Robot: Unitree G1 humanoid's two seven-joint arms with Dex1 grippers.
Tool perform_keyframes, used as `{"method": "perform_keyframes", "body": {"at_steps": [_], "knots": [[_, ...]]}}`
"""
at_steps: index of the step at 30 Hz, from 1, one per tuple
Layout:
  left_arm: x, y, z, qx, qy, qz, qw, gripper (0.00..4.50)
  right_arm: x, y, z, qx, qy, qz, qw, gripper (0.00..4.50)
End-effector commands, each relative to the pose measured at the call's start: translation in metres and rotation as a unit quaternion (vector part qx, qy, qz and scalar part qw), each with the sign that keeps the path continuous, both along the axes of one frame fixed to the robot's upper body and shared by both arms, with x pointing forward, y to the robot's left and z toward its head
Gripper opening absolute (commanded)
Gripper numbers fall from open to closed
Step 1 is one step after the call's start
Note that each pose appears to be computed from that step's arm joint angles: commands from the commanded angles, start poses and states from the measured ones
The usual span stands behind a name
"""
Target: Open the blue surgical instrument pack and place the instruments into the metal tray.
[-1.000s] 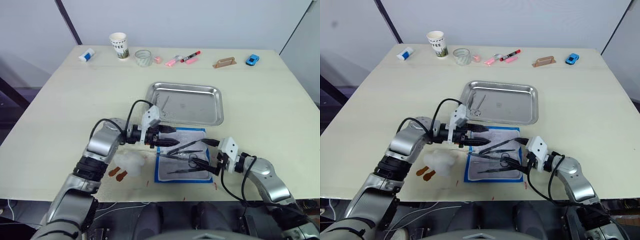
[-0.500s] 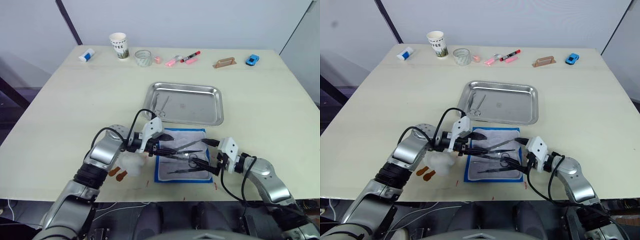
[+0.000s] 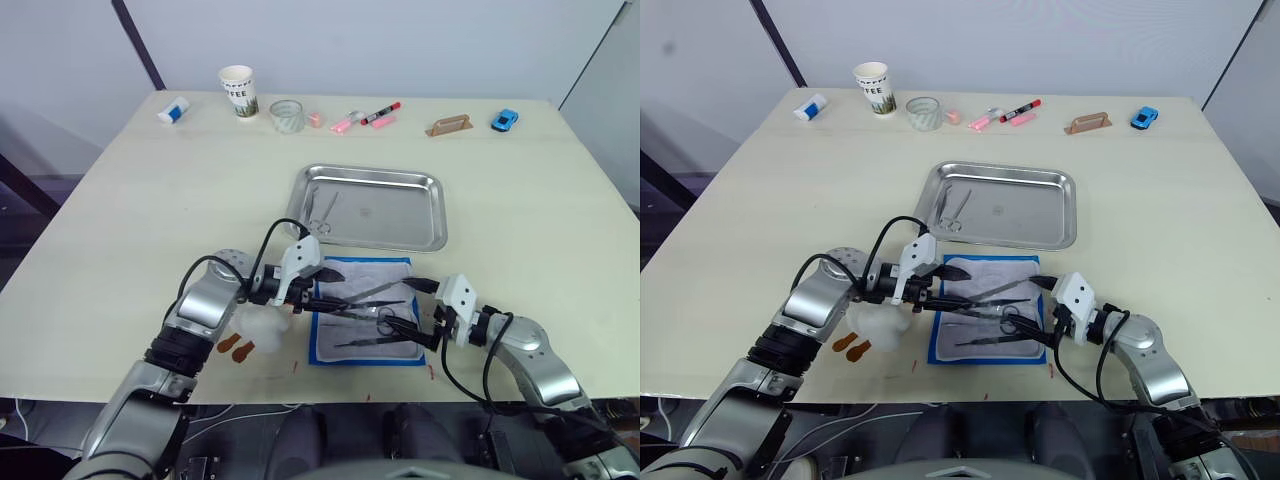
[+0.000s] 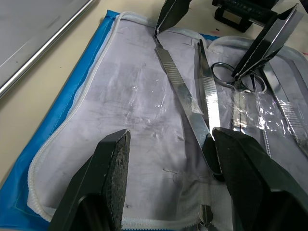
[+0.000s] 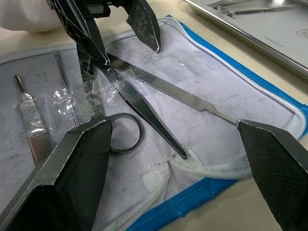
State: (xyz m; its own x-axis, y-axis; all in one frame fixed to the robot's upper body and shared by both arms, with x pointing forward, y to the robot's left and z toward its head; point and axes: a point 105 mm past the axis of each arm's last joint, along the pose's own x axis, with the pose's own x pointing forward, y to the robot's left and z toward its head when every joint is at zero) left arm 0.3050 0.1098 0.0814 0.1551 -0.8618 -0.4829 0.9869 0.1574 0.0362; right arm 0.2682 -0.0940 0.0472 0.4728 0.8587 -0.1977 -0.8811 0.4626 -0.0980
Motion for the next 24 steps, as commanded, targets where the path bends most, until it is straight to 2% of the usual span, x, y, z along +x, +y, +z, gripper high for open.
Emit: {"method": "perform_keyframes", "body": {"at_steps": [1,12,13,15,19,24], "knots": [[-0.001,0.002,-0.002,0.009,0.002,-0.007,1.000,2.89,-0.012,-0.009,-0.040,-0.051,0.071,-0.012,0.996,4.50],[-0.003,-0.006,-0.002,0.002,0.007,-0.014,1.000,2.89,-0.013,-0.010,-0.042,-0.053,0.073,-0.013,0.996,4.50],[-0.003,-0.006,-0.002,0.002,0.007,-0.014,1.000,2.50,-0.013,-0.010,-0.042,-0.053,0.073,-0.013,0.996,4.50],[-0.003,-0.007,-0.002,0.001,0.008,-0.014,1.000,2.11,-0.013,-0.010,-0.042,-0.054,0.073,-0.013,0.996,4.50],[-0.002,-0.008,-0.003,0.004,0.006,-0.014,1.000,0.08,-0.013,-0.010,-0.042,-0.055,0.073,-0.013,0.996,4.50],[-0.002,-0.009,-0.004,0.005,0.004,-0.014,1.000,0.08,-0.014,-0.011,-0.043,-0.056,0.073,-0.013,0.996,4.50]]}}
